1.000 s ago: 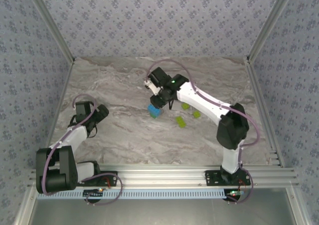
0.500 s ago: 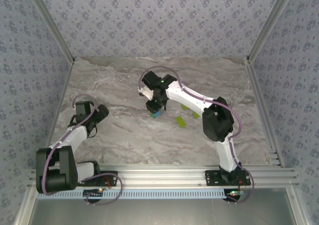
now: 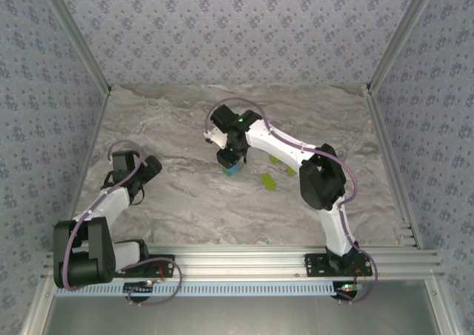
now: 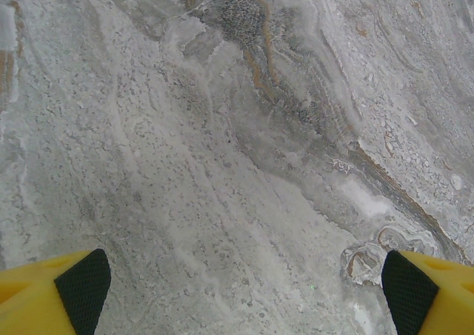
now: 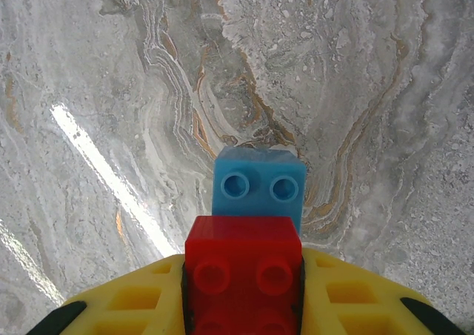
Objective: Assemble a carrot with lego
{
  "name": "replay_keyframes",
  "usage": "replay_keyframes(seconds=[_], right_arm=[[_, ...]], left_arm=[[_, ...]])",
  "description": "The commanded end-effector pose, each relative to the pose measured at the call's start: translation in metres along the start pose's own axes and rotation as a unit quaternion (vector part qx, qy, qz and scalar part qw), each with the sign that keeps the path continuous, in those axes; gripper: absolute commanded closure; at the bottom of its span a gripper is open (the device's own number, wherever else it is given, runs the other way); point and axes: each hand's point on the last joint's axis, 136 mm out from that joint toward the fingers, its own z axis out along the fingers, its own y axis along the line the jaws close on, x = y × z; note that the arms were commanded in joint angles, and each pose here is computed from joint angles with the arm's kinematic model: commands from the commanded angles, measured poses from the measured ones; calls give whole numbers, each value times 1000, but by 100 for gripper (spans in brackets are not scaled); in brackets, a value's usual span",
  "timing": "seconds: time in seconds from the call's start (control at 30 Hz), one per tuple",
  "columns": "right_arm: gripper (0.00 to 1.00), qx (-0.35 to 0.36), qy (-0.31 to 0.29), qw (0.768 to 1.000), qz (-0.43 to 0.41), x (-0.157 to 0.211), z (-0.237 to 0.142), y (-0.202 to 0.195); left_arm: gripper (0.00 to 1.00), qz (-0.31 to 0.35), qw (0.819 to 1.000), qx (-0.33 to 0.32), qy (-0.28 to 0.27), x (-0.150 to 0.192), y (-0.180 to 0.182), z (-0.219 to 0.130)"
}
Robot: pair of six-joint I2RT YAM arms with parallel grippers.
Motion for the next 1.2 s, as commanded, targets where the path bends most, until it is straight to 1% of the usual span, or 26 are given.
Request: replay_keyframes(seconds=[0.0,0.3,0.5,0.77,1.17], right_arm=[[66,-2,43,999,-3,17,17,-2],[66,-2,43,999,-1,18,21,-5],[66,-35,52,998,-7,24,23,3],[66,-39,53,998,-3,25,25,1],[67,-56,77,995,-7,37,38,19]], left_arm=[[3,5,1000,12,-15,-15,-9,-3],[3,6,1000,12,-14,-15,-9,-3],[3,5,1000,12,-14,-15,-9,-3],[3,5,1000,12,-14,-15,-9,-3],[3,5,1000,13,-14,-15,-9,-3]])
